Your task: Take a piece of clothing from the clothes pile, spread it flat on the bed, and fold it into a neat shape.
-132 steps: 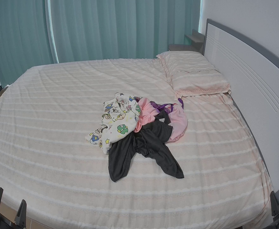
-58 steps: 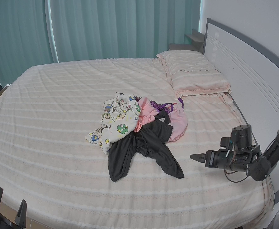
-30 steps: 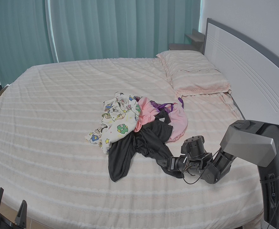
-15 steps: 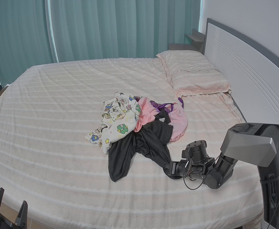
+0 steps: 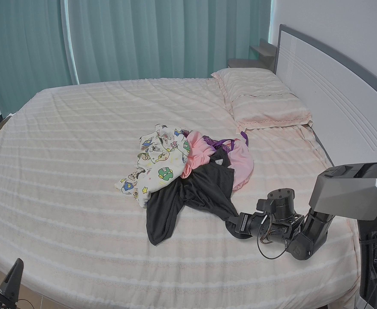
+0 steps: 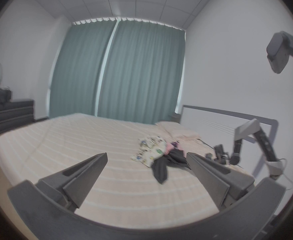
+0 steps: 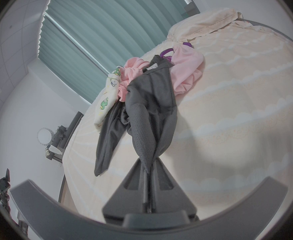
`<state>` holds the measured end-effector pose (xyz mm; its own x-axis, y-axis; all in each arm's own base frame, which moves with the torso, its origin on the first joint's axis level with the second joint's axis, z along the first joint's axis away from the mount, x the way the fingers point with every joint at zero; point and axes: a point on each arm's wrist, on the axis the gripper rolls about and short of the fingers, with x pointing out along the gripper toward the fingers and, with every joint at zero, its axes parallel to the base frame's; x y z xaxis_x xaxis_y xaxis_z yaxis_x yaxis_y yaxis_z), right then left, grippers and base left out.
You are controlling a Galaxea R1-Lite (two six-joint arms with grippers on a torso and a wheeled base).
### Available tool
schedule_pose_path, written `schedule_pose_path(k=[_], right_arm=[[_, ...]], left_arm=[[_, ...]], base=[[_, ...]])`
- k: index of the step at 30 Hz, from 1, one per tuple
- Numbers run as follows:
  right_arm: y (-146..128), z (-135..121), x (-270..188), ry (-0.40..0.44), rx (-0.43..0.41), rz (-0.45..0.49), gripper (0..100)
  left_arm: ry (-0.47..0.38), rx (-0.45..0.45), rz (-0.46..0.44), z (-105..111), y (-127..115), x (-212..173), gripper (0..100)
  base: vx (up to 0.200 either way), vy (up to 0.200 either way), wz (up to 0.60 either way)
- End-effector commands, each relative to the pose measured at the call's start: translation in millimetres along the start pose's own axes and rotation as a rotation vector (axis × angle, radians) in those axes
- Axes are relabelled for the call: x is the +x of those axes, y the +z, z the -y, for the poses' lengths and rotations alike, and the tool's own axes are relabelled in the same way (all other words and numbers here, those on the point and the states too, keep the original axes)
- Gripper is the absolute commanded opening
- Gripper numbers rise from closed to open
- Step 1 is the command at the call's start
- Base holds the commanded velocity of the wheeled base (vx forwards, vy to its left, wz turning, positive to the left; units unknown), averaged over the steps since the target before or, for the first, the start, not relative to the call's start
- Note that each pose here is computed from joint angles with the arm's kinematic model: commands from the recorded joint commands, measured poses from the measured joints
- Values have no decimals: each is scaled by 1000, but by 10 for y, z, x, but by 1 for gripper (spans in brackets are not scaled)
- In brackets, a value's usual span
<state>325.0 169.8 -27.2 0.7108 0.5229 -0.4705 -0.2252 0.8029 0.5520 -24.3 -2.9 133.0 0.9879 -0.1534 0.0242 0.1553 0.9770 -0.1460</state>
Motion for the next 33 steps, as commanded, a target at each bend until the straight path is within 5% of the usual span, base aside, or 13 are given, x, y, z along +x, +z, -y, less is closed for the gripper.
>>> schedule_pose_path(k=[1, 10, 19, 24, 33], right_arm=[[-76, -75, -213, 42, 13, 26, 0], [-74, -96, -257, 85, 120, 68, 0], [-245, 19, -209, 94, 137, 80, 0], [-299, 0, -258, 94, 134, 63, 0], [-299, 13, -259, 90, 138, 63, 0]], left_arm=[[-239, -107, -321, 30, 191, 413, 100], [-262, -170, -668, 29, 54, 1262, 100], [-225, -264, -926, 82, -497, 2063, 100], [-164, -354, -956, 253, -734, 2494, 100], [-24, -305, -947, 559, -1382, 3049, 100]], base=[[0, 0, 0], [0, 0, 0], [0, 0, 0], [0, 0, 0], [0, 0, 0]])
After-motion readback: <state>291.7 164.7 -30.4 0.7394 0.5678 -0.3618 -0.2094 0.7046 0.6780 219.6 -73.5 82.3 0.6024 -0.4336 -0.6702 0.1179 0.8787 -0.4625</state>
